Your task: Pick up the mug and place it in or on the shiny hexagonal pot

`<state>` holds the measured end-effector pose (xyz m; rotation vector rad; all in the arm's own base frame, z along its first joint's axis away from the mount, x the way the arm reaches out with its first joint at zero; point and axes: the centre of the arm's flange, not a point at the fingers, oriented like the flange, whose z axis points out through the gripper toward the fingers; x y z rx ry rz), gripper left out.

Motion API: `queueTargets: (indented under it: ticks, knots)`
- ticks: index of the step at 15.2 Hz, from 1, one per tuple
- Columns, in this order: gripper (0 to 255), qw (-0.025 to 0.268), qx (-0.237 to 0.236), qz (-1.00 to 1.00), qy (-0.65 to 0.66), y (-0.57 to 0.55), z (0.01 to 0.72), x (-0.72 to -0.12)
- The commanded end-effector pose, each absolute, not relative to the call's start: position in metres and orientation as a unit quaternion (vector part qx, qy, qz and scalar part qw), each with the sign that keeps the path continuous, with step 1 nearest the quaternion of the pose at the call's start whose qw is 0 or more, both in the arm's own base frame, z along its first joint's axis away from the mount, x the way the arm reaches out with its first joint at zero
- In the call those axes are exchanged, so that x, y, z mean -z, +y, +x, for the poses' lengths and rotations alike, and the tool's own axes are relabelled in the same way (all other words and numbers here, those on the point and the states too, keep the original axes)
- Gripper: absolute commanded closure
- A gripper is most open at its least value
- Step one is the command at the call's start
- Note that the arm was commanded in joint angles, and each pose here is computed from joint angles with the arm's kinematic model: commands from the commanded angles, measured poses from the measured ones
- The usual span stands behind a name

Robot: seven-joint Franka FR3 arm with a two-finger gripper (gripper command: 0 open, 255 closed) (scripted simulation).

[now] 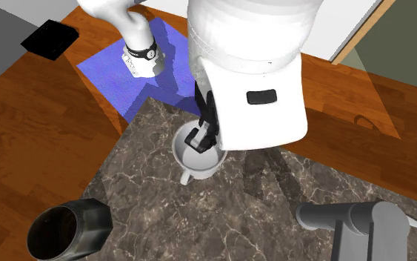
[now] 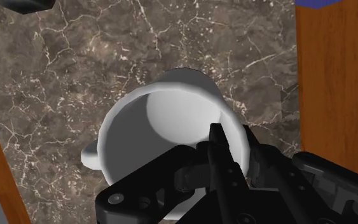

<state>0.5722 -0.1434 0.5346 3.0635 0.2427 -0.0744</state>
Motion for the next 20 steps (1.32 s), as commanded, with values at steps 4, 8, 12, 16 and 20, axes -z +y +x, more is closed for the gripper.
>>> queueTargets:
  ticks: [4, 8, 12, 16, 20]
  knots:
    - [255, 0.034, 0.024, 0.996, 0.079, -0.181, 0.558, -0.543]
    - [255, 0.034, 0.024, 0.996, 0.079, -0.231, 0.54, -0.547]
    - [255, 0.034, 0.024, 0.996, 0.079, -0.28, 0.521, -0.551]
    - [255, 0.034, 0.024, 0.996, 0.079, -0.329, 0.503, -0.554]
    - [255, 0.034, 0.024, 0.996, 0.079, -0.379, 0.485, -0.558]
